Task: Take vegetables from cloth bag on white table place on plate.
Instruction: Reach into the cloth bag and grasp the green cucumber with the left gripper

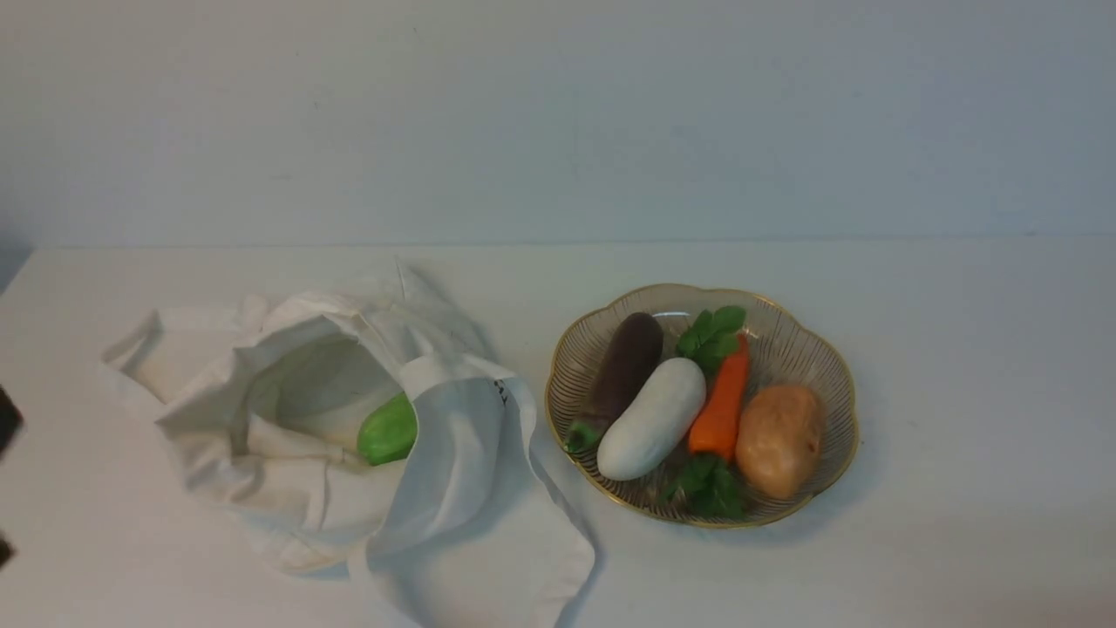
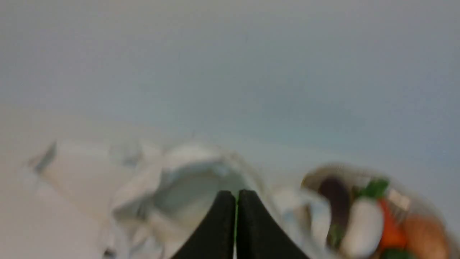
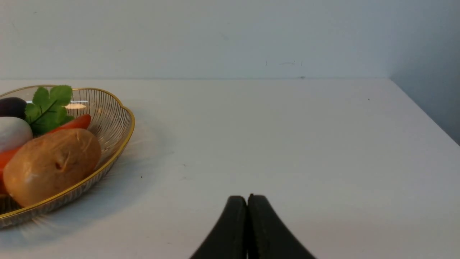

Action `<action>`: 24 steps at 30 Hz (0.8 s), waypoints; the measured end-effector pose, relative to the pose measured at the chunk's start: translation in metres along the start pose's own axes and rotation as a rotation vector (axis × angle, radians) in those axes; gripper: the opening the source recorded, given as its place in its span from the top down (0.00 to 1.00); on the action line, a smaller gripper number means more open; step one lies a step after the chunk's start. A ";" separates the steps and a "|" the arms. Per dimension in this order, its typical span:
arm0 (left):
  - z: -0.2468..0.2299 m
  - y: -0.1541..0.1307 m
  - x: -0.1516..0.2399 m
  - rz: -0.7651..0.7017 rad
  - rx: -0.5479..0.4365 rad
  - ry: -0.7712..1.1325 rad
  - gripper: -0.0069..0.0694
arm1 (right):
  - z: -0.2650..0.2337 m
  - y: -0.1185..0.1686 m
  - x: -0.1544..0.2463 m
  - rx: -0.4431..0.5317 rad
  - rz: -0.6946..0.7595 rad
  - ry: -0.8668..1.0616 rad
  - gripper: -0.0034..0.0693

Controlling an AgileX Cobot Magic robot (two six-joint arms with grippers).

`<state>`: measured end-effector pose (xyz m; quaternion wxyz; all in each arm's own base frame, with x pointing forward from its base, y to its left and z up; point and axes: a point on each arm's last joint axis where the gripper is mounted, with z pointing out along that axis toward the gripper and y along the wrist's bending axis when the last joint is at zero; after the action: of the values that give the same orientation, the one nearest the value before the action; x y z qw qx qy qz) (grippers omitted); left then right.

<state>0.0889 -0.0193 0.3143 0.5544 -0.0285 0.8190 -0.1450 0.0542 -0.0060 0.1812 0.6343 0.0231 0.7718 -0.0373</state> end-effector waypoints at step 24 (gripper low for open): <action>0.217 0.005 -0.004 0.480 0.241 0.691 0.87 | 0.000 0.000 0.000 0.000 0.000 0.000 0.97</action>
<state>0.2899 -0.0583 0.2423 0.2653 0.2775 0.9171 -0.1076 0.0542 -0.0060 0.1812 0.6343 0.0231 0.7718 -0.0373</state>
